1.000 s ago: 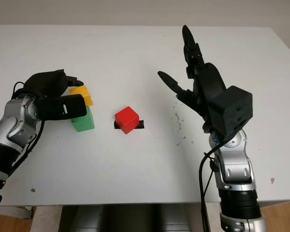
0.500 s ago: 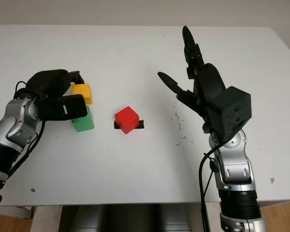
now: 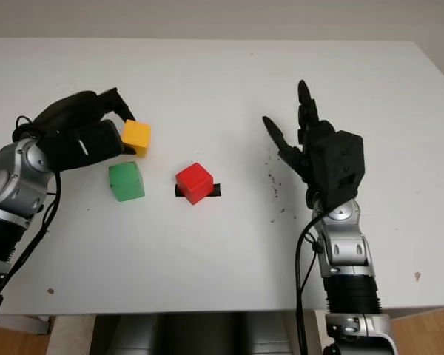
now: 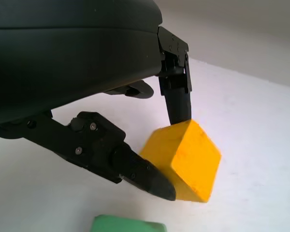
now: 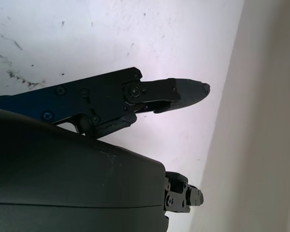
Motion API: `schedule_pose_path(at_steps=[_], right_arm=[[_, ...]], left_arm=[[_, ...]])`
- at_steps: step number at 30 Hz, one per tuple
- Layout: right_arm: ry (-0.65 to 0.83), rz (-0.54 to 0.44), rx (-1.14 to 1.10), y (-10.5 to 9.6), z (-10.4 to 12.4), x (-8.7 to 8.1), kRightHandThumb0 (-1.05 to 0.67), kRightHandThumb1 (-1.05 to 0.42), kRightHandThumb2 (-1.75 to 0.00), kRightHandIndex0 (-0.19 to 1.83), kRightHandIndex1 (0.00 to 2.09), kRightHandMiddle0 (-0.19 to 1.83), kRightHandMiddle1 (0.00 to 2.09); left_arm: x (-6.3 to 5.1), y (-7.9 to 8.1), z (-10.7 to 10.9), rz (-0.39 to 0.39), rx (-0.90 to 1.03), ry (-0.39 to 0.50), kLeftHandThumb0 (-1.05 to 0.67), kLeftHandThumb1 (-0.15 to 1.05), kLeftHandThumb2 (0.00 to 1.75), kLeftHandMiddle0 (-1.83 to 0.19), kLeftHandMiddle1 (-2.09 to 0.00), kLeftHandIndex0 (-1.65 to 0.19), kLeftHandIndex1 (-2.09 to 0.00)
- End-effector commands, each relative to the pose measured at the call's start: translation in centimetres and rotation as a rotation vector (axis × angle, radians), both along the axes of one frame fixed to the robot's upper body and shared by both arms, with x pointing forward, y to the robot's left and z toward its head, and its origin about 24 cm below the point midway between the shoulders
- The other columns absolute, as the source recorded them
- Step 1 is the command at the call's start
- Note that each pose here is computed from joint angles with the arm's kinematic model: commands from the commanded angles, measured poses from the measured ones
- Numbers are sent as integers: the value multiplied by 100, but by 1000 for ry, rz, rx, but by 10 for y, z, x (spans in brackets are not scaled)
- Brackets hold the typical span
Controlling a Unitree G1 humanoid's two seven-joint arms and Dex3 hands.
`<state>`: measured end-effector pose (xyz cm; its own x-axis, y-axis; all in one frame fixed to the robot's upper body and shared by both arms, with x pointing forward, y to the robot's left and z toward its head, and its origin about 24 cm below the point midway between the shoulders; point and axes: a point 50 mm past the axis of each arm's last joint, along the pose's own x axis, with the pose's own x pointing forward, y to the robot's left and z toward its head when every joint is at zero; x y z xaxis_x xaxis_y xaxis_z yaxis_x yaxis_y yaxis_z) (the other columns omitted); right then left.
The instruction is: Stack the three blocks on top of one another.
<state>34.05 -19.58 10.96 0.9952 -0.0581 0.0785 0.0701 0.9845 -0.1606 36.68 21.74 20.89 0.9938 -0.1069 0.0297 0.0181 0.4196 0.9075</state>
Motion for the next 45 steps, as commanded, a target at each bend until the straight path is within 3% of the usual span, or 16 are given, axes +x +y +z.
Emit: schedule_pose_path(at_steps=[1, 9, 16, 21, 26, 30, 34, 39, 45], right_arm=[[-13, -12, 33, -1, -1, 3, -55, -105, -29, -9, 5, -3, 6], [-8, -27, 65, -1, -9, 2, -53, -105, -29, -7, 6, -2, 6], [-16, -19, 85, 0, -9, 2, -54, -105, -28, -7, 6, -1, 6], [-10, -12, 90, 0, -9, 2, -55, -105, -29, -7, 6, 0, 6], [-22, 11, 88, 1, -6, 2, -55, -105, -33, -8, 5, -2, 5], [-37, 38, 120, 3, -3, 2, -54, -105, -36, -12, 4, -5, 4], [-53, 57, 145, 4, -1, 1, -53, -105, -43, -14, 3, -9, 3], [-102, 92, 159, 3, 2, 0, -60, -105, -65, -17, 3, -17, 1], [-122, 122, 155, 3, 6, -3, -71, -105, -68, -19, 3, -19, 2]], left_arm=[[-5, -1, 20, -35, -37, -52, -32, 100, 5, -35, -6, -22, -181], [-16, -5, 26, -136, -158, -119, -37, 100, 5, -35, -6, -23, -172], [-25, -9, 27, -235, -434, -119, -34, 99, 5, -35, -6, -24, -170], [-31, -12, 23, -262, -571, -109, -38, 100, 6, -36, -6, -31, -162], [-45, -24, 3, -258, -741, -33, -39, 103, 6, -31, -4, -27, -159], [-53, -40, -18, -253, -835, -21, -41, 104, 7, -29, -4, -26, -161], [-56, -52, -33, -247, -923, 6, -44, 104, 6, -30, -5, -25, -168], [-60, -61, -46, -228, -960, 29, -44, 105, 7, -29, -5, -24, -173], [-61, -69, -59, -206, -999, 49, -43, 105, 9, -28, -4, -23, -174]])
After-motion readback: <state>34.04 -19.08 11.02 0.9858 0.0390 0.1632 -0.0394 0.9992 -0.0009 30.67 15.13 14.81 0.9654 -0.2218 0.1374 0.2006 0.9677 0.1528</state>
